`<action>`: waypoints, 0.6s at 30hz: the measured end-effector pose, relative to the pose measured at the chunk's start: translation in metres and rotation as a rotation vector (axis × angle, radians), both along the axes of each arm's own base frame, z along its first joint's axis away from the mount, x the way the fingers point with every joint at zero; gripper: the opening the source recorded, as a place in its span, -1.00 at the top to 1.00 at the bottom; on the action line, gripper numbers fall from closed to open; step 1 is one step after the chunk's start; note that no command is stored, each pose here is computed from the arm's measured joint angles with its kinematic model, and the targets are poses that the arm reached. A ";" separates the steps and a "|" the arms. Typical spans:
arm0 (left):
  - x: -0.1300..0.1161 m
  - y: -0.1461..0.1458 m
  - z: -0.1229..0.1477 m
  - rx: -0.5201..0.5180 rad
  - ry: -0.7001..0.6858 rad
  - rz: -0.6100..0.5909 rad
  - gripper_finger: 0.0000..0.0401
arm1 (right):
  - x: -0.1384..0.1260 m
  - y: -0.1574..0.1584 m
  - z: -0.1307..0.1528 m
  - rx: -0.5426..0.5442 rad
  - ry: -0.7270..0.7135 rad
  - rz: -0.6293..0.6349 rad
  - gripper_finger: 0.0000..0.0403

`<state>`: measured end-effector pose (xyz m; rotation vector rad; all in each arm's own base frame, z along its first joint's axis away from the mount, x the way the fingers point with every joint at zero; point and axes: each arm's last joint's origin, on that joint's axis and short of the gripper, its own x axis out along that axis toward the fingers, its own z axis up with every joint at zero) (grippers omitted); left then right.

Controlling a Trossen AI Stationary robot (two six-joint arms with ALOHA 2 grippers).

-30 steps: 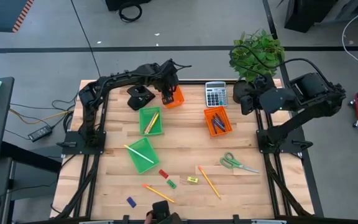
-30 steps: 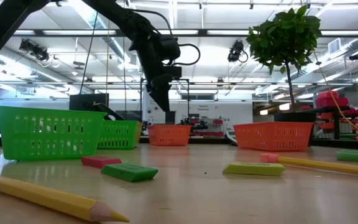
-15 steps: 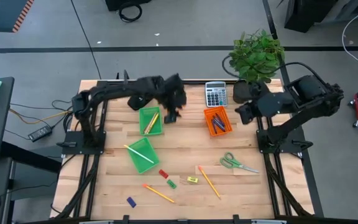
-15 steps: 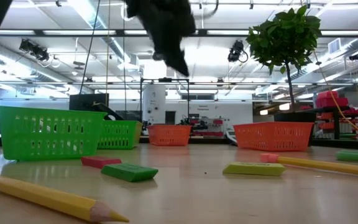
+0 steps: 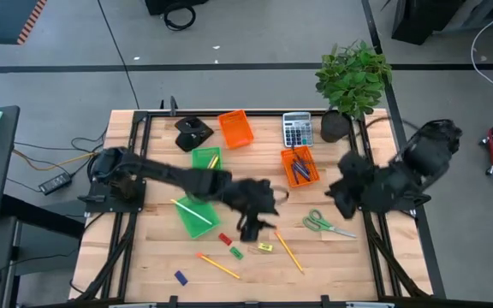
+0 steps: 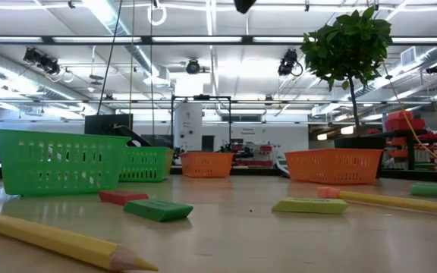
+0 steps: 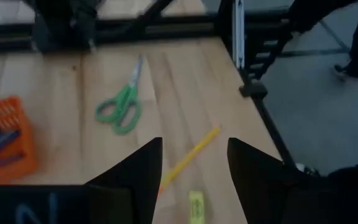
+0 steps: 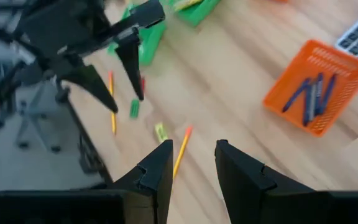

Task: Sort crayons/erasers/pens/pencils in bins
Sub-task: Put the yellow eraser into the top orange bin

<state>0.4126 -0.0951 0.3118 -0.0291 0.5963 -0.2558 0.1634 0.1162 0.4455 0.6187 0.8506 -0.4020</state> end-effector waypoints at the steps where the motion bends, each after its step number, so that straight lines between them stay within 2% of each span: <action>1: -0.001 -0.010 -0.005 -0.005 0.016 0.015 0.06 | 0.000 0.007 -0.002 -0.010 0.008 0.026 0.37; 3: 0.003 -0.030 -0.014 -0.018 0.010 0.040 0.07 | -0.001 0.021 -0.006 -0.031 0.013 0.066 0.37; 6: 0.003 -0.056 -0.034 0.018 0.054 0.022 0.10 | -0.003 0.043 -0.012 -0.044 -0.007 0.092 0.37; 8: 0.004 -0.068 -0.048 0.057 0.077 0.004 0.12 | -0.005 0.058 -0.017 -0.055 -0.019 0.105 0.37; 10: 0.007 -0.076 -0.062 0.046 0.098 0.004 0.12 | -0.007 0.069 -0.021 -0.051 -0.026 0.101 0.37; 14: 0.016 -0.075 -0.085 0.042 0.147 0.010 0.12 | -0.009 0.088 -0.027 0.000 -0.035 0.087 0.37; 18: 0.026 -0.062 -0.105 0.041 0.201 -0.033 0.11 | -0.010 0.102 -0.031 0.057 -0.054 0.077 0.37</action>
